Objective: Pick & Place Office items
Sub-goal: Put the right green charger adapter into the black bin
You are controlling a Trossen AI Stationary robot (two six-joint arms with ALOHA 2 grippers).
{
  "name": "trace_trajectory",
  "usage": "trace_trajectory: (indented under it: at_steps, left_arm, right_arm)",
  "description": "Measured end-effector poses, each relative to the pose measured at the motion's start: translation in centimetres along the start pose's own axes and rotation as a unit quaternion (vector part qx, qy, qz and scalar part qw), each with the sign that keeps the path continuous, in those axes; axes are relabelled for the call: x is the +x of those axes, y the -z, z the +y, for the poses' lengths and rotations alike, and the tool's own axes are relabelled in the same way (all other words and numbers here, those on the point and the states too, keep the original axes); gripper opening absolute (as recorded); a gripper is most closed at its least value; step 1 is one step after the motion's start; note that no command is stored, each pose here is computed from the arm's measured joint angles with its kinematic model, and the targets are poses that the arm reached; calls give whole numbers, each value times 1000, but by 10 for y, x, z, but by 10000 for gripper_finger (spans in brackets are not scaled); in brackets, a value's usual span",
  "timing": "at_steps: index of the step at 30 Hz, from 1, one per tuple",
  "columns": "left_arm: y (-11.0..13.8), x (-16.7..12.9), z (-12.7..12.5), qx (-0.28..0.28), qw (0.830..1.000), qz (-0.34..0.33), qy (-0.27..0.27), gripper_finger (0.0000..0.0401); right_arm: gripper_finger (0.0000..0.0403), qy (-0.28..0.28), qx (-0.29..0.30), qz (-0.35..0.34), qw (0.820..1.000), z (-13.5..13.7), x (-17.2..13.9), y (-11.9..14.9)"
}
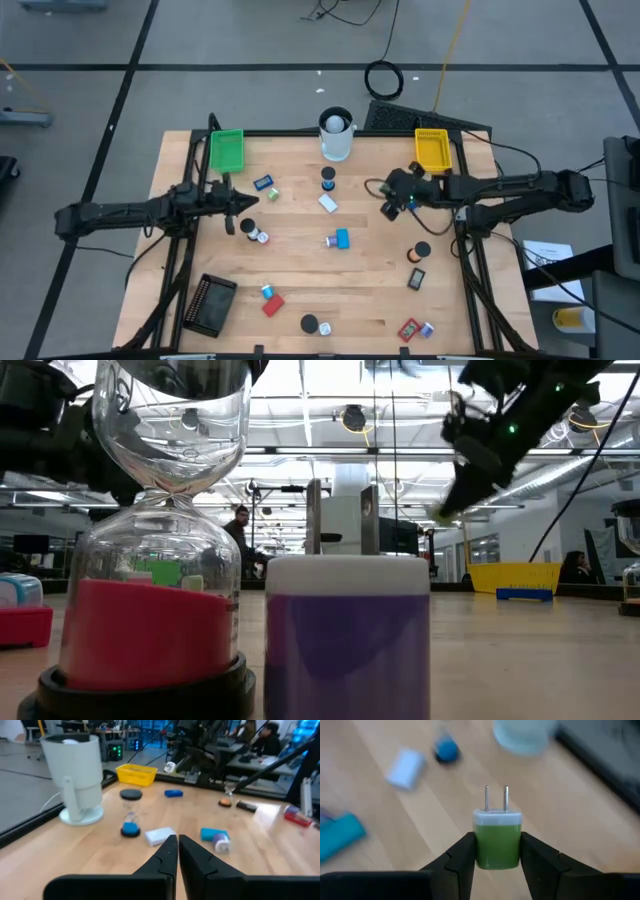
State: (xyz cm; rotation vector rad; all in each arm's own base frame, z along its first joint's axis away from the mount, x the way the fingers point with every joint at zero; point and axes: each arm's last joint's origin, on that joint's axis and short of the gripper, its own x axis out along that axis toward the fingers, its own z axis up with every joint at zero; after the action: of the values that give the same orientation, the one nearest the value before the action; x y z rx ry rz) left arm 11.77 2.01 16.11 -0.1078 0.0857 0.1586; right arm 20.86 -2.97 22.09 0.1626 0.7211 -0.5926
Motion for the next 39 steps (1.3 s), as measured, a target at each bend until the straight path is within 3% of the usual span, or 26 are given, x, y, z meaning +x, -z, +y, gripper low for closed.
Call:
trace_trajectory:
  at_steps: [6, 13, 19, 25, 29, 33, 39]
  left_arm:
    - [-3, 15, -3, -120, 993, -20, 8, 93]
    - [0, 33, -8, -225, 974, 16, 26, 165]
    - [-18, 63, -22, -231, 971, 48, 45, 221]
    - [-40, 105, -39, -217, 972, 71, 47, 256]
    - [-45, 131, -44, -223, 967, 120, 29, 271]
    - [-50, 154, -46, -235, 964, 126, 21, 281]
    - [-55, 183, -46, -218, 967, 130, -36, 285]
  right_arm:
    - [128, -13, -88, -73, 993, 36, 4, 1]
    - [128, -25, -159, -126, 979, 74, 27, 6]
    - [128, -44, -206, -187, 960, 100, 42, 8]
    - [128, -37, -240, -206, 948, 111, 45, 12]
    - [128, -15, -253, -211, 944, 112, 43, 13]
    - [128, -11, -270, -216, 938, 113, 42, 12]
    - [128, -8, -284, -221, 933, 113, 41, 10]
